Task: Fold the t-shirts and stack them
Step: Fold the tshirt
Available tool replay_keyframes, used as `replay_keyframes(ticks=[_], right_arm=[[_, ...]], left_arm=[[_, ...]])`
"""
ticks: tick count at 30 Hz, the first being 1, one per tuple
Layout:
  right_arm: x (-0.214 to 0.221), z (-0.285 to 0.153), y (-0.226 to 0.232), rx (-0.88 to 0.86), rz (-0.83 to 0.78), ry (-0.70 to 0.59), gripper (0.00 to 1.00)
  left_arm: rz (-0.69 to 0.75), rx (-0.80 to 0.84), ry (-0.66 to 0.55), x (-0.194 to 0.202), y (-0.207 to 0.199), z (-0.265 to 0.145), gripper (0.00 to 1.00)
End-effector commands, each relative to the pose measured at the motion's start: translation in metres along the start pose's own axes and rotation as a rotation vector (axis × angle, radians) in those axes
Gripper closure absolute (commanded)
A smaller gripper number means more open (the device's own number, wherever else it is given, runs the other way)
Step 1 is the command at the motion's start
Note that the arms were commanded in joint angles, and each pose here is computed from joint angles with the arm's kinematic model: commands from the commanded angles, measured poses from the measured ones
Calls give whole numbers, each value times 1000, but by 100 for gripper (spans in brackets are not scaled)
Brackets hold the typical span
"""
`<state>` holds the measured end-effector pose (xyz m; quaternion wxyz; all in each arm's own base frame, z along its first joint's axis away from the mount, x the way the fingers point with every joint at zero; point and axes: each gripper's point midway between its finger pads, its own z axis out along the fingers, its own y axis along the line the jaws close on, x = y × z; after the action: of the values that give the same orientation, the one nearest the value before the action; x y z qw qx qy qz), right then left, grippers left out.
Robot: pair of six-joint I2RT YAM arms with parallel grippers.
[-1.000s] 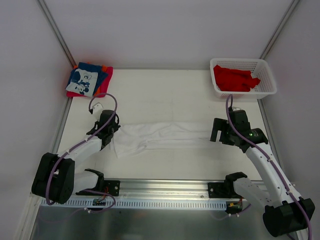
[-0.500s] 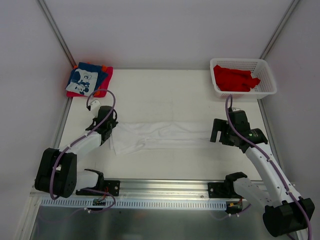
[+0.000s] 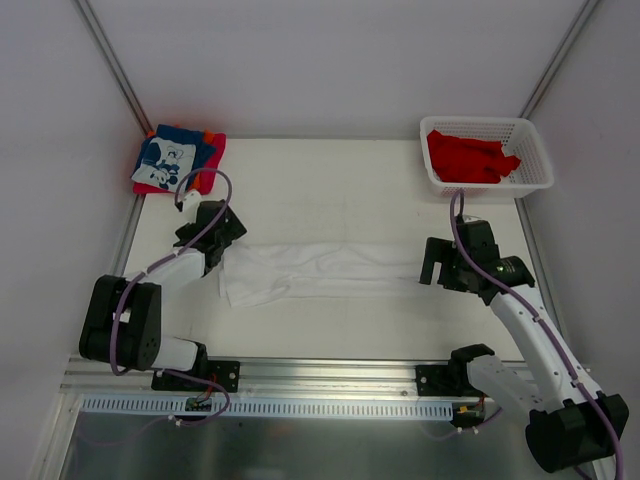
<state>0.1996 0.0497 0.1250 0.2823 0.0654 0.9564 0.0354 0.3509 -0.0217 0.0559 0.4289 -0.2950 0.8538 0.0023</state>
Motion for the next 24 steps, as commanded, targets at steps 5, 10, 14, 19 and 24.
replay_keyframes(ticks=[5,10,14,19,24], right_arm=[[-23,6,25,-89,11,-24,0],[-46,25,58,-179,13,44,1],[-59,52,74,-214,23,62,1],[-70,82,82,-177,6,143,63],[-68,100,85,-161,30,181,67]], left_arm=[[-80,211,-103,-60,-38,-62,1],[-137,257,-97,-56,-29,-100,1],[-156,272,37,-14,-25,-94,14],[-215,244,129,25,-14,-81,65],[-208,209,174,44,-6,-71,82]])
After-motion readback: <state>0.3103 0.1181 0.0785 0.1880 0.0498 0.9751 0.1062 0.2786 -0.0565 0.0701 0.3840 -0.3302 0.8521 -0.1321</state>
